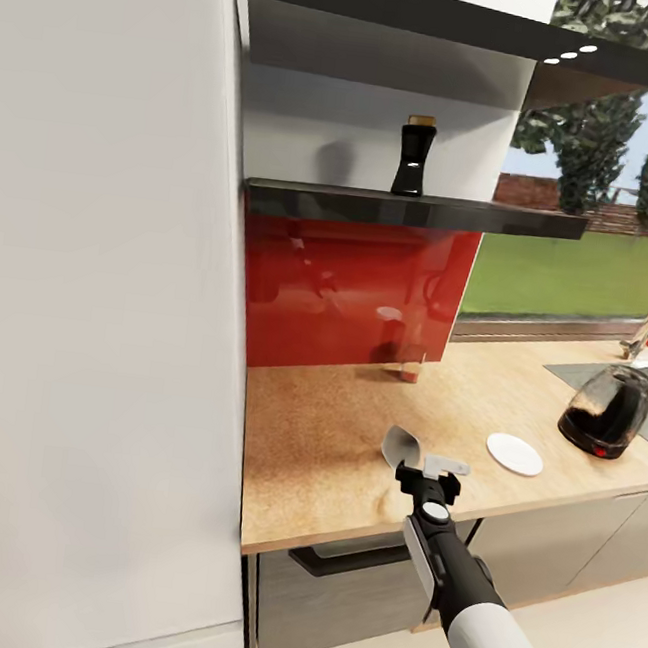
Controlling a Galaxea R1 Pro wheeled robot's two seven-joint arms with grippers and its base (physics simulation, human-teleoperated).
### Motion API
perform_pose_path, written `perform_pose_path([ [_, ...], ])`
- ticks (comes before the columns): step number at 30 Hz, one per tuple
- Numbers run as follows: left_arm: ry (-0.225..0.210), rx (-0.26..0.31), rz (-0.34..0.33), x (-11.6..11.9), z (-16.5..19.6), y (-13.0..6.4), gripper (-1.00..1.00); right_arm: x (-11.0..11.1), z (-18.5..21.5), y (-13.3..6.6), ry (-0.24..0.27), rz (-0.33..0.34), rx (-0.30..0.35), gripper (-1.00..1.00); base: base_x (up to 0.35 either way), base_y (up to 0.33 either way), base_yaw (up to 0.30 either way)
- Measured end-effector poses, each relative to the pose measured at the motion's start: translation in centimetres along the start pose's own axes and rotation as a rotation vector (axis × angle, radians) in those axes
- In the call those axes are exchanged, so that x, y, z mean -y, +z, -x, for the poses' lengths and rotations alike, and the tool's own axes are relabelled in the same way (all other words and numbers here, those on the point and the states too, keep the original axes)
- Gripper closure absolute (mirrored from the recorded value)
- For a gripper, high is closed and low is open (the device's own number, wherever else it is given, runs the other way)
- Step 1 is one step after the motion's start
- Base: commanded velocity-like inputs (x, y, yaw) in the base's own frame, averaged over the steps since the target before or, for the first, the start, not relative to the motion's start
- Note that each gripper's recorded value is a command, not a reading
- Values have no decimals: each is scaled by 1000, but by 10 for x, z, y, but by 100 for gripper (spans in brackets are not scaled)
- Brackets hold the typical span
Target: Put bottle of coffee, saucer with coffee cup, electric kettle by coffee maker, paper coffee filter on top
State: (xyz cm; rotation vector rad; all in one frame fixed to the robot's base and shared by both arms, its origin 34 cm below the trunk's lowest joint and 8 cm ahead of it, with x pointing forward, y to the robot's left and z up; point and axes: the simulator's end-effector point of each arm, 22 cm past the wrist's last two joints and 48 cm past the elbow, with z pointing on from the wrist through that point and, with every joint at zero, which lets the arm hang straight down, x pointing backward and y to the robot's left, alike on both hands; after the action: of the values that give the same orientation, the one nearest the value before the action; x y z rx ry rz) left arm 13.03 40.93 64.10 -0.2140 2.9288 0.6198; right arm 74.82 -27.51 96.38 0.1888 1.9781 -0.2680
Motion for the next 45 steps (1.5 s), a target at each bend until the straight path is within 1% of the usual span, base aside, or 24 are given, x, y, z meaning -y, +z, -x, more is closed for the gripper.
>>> perform_pose_path([
  [12,1,0,0,0,0,0,-100,4,0,1,-1,-8,1,-100,28,0,0],
  [22,0,-4,-1,0,-3,0,-100,5,1,1,2,-11,3,-100,88,0,0],
  [23,2,-7,-1,-1,-5,-1,-100,5,1,1,2,-12,3,-100,7,0,0],
  [24,7,-20,0,-3,-16,-2,-100,5,1,1,2,-12,3,-100,5,0,0],
  [28,14,-30,1,-5,-24,-4,-100,5,1,1,2,-12,2,-100,2,0,0],
  [45,21,-43,2,-6,-32,-5,-100,5,-3,3,1,-12,-5,-100,28,0,0],
])
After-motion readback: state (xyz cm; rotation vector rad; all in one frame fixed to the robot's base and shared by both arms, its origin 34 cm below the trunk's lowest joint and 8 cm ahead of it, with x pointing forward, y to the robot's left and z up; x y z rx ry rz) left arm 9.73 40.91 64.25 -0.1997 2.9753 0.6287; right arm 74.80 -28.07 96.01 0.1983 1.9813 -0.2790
